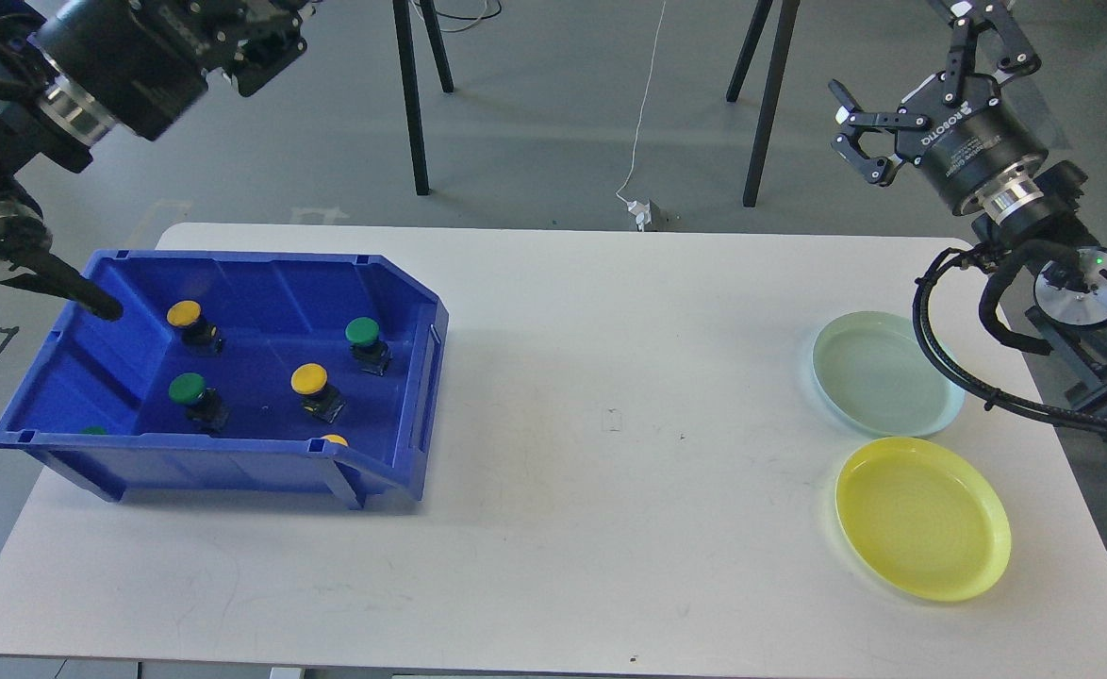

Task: Pass button and place on color plate
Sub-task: 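Move the left gripper down into the blue bin toward a button, then grasp a dark button in the bin with the left gripper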

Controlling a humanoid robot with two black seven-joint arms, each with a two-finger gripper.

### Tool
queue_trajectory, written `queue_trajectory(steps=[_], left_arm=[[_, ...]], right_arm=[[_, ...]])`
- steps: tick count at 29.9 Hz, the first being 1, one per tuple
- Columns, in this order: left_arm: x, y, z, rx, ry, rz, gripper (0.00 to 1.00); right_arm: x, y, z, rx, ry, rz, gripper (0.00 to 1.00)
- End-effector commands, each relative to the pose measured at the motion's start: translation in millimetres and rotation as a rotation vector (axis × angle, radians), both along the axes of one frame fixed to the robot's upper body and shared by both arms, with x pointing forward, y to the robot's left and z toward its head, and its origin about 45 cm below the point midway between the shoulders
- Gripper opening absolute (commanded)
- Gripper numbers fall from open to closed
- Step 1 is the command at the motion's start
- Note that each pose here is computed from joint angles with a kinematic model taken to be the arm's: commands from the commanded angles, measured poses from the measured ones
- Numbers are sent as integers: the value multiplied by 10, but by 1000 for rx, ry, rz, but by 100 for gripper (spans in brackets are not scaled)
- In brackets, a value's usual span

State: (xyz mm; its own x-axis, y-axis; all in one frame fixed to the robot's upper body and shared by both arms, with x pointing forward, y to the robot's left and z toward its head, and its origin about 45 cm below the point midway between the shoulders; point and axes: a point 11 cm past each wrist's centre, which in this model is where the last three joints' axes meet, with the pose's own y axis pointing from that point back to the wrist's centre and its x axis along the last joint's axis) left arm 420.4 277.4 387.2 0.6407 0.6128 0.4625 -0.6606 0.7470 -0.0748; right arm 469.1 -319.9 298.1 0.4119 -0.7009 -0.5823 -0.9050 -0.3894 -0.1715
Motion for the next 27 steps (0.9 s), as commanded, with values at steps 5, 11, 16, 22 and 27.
queue_trajectory(steps=[5, 11, 16, 22, 27], left_arm=[[-154, 335, -765, 952, -109, -153, 96], [-158, 726, -1230, 1279, -64, -245, 96], [-191, 866, -1645, 1334, -31, -260, 95], [-246, 659, -1842, 1312, -21, -320, 95], [-331, 548, -2029, 1272, 4, -345, 95]], right_arm=[[-62, -89, -165, 9, 24, -30, 100], [-103, -223, -201, 3, 32, -55, 100], [-136, -299, -284, -3, 51, -73, 100], [-135, -343, -299, -7, 56, -85, 100], [-136, -350, -297, -8, 55, -86, 100]])
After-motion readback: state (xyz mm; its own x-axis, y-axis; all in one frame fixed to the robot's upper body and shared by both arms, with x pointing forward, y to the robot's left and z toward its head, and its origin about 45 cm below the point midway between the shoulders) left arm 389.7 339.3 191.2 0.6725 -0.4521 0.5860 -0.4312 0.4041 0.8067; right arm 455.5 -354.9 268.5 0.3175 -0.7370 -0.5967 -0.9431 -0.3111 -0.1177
